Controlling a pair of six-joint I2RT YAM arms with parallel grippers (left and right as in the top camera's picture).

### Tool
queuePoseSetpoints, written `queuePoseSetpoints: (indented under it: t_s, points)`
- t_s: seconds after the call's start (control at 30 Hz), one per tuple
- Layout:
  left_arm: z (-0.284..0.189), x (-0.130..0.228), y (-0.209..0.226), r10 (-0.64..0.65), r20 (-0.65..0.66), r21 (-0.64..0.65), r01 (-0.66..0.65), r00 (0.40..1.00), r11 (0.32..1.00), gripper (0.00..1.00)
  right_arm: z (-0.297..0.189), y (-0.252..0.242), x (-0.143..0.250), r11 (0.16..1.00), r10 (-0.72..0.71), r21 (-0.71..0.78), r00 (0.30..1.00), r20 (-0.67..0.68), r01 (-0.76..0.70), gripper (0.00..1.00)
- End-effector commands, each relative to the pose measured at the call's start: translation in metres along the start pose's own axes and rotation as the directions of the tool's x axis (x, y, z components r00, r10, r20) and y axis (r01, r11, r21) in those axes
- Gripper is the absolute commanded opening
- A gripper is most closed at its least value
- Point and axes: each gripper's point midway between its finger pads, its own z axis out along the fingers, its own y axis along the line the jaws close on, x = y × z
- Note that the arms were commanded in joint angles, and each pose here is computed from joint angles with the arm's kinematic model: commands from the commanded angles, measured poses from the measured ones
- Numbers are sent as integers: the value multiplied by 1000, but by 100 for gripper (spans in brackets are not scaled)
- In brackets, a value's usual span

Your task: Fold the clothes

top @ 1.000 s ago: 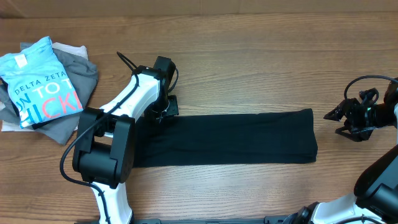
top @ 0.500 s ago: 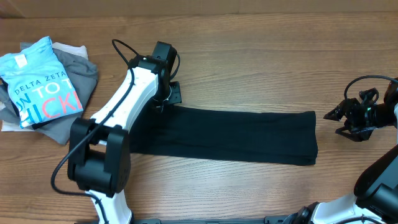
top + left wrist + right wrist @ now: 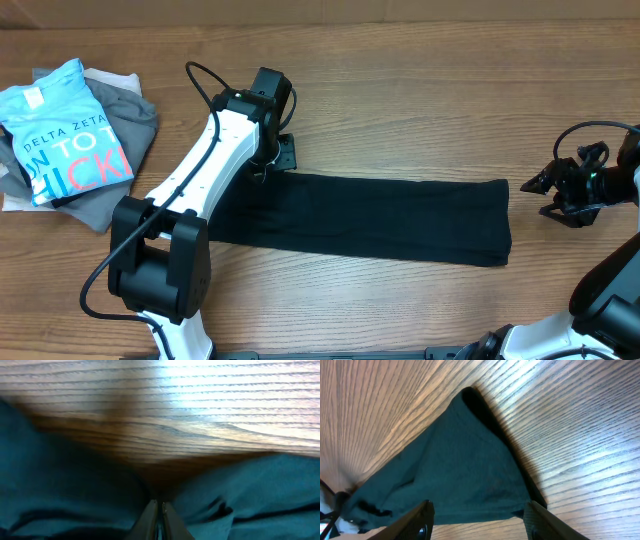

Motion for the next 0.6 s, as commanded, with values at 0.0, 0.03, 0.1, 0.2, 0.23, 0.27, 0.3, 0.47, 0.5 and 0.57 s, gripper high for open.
queuePoseSetpoints:
  t_s: [0.0, 0.03, 0.1, 0.2, 0.23, 0.27, 0.3, 0.47, 0.5, 0.57]
  points:
    - [-12, -8, -2, 20, 50, -7, -20, 999, 1000, 11, -1, 4, 1, 1000, -10, -13, 1000, 2, 10, 61]
    - [-12, -8, -2, 20, 50, -7, -20, 999, 1000, 11, -1, 4, 1, 1000, -10, -13, 1000, 2, 10, 61]
    - [-12, -9, -2, 20, 52, -6, -20, 998, 1000, 12, -1, 4, 1, 1000, -10, -13, 1000, 1, 10, 61]
    - [-12, -10, -4, 21, 55, 5, -21, 998, 1000, 12, -1, 4, 1, 1000, -9, -13, 1000, 0, 9, 62]
    - [-12, -9, -8, 24, 53, 16, -25, 998, 1000, 12, -1, 4, 1, 1000, -9, -13, 1000, 0, 9, 61]
    - [-12, -8, -12, 31, 55, 26, -32, 998, 999, 13, -1, 4, 1, 1000, -9, -13, 1000, 0, 9, 61]
    - [-11, -8, -16, 42, 62, 30, -43, 997, 999, 17, -1, 4, 1, 1000, -9, -13, 1000, 0, 9, 61]
    - [1, 0, -36, 89, 76, 42, -93, 993, 995, 33, -1, 4, 1, 1000, -9, -13, 1000, 0, 9, 61]
    - [4, 3, -37, 88, 73, 43, -91, 993, 995, 33, -1, 4, 1, 1000, -9, -13, 1000, 0, 9, 62]
    - [14, 13, -35, 88, 48, 31, -89, 995, 996, 32, -1, 4, 1, 1000, -9, -12, 1000, 0, 9, 61]
